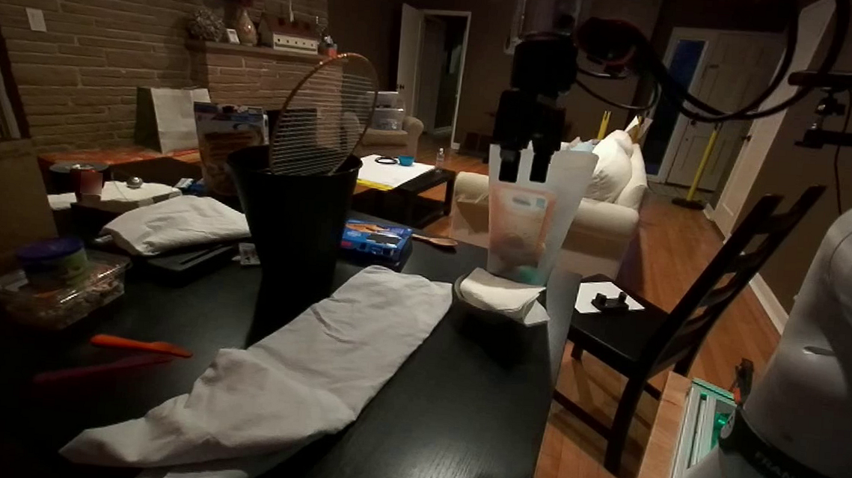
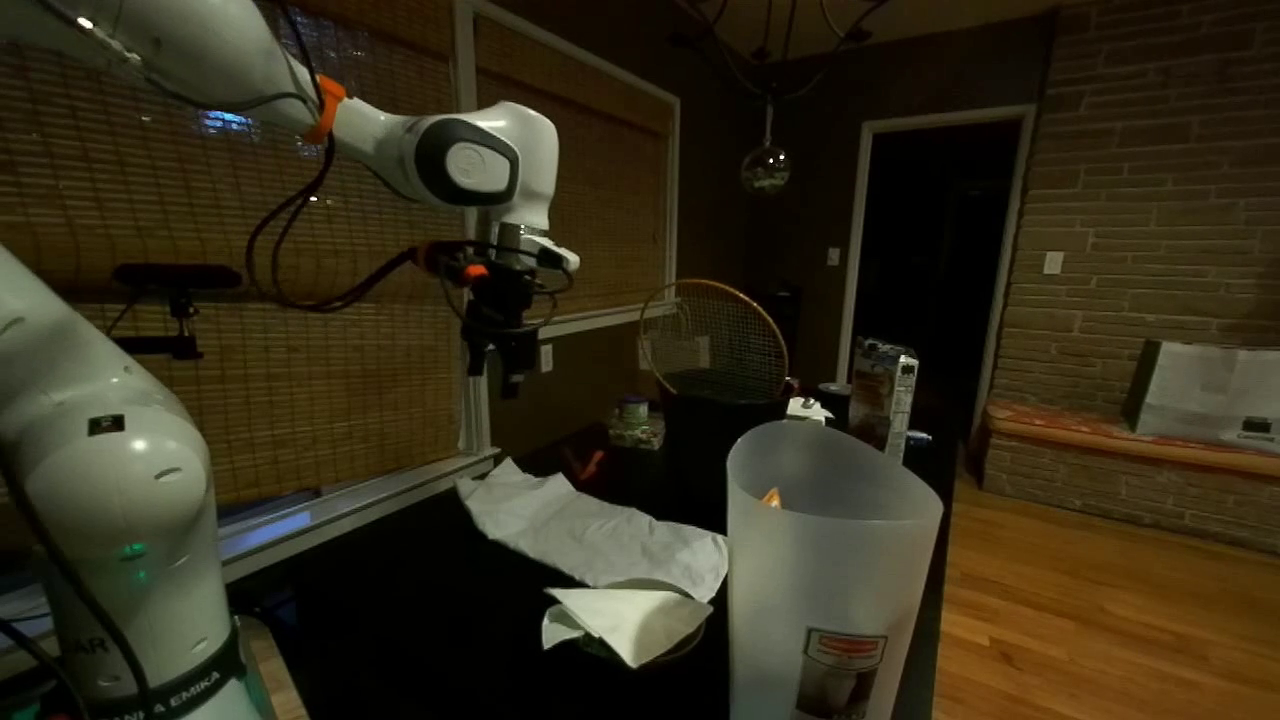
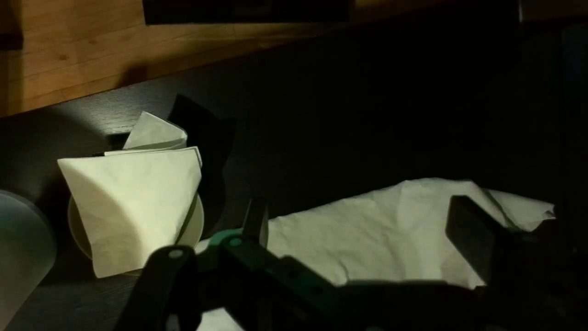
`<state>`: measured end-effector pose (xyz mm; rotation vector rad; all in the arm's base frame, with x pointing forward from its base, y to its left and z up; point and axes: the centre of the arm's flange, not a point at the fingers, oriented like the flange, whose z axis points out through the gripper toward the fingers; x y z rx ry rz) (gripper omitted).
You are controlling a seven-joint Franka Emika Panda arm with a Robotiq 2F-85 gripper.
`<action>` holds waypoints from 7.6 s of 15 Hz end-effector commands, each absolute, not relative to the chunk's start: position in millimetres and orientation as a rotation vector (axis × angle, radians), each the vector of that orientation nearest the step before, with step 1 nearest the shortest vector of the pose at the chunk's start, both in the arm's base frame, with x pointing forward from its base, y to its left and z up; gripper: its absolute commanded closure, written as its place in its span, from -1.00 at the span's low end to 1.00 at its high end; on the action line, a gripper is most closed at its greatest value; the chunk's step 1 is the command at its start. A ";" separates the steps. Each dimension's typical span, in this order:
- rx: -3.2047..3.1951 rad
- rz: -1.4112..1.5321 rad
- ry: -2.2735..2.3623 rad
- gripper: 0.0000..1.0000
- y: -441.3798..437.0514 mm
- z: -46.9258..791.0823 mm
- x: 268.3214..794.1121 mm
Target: Remove the white cloth from the bowl and put it inside the clear bin on the right
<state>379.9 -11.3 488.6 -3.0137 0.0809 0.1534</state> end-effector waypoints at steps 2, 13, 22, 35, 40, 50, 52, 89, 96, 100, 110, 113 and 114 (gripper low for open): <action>-3.000 0.317 0.299 -1.00 27.1 515.6 443.1; -3.013 0.316 0.341 -1.00 40.6 507.3 440.1; -3.079 0.372 0.626 -1.00 109.1 494.6 508.7; -3.067 0.380 0.636 -1.00 105.7 470.1 502.5; -3.154 0.362 0.363 -1.00 50.0 430.8 475.4; -3.281 0.637 0.952 -1.00 -70.5 310.3 444.4; -3.270 0.644 0.866 -1.00 -64.4 318.6 441.3; -3.215 0.260 0.722 0.99 -112.8 306.2 423.4; -2.896 -0.128 0.886 0.99 -162.0 464.4 401.6; -2.731 -0.397 1.039 0.99 -206.2 567.0 386.9; -2.372 -0.423 1.534 0.99 -306.7 568.8 383.1; -2.290 -0.413 1.593 0.99 -320.4 530.2 409.4; -2.248 -0.419 1.617 0.99 -324.9 524.1 411.3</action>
